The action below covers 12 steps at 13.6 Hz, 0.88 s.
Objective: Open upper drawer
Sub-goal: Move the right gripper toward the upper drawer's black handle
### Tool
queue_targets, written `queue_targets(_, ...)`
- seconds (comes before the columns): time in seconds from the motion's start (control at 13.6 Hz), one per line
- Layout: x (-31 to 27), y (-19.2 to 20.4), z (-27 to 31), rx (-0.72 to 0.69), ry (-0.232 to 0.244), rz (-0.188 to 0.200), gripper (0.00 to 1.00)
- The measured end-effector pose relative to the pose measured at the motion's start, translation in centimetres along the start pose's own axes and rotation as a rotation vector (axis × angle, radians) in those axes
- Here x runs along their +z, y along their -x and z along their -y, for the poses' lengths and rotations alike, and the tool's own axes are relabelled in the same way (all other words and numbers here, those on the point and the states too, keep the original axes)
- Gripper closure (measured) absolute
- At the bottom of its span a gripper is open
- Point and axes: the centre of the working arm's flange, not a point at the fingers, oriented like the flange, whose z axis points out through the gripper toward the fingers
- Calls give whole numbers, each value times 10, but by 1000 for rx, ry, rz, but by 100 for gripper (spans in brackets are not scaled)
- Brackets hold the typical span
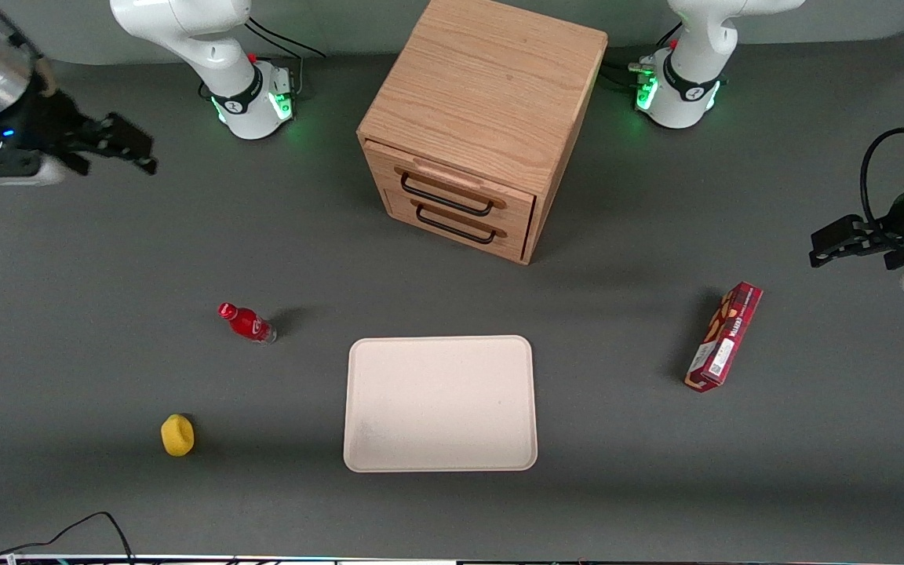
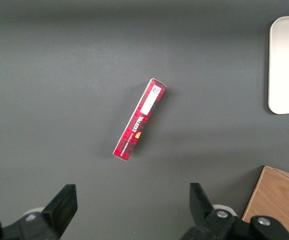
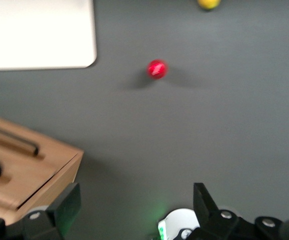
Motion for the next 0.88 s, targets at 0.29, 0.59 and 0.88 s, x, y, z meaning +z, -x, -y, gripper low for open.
queue_targets(0.29, 10, 17, 81, -328, -155, 56, 0)
queue_targets(0.59, 55, -11, 114, -711, -382, 131, 0)
queue_targets(0.88, 131, -39, 191, -824, -473, 161, 0)
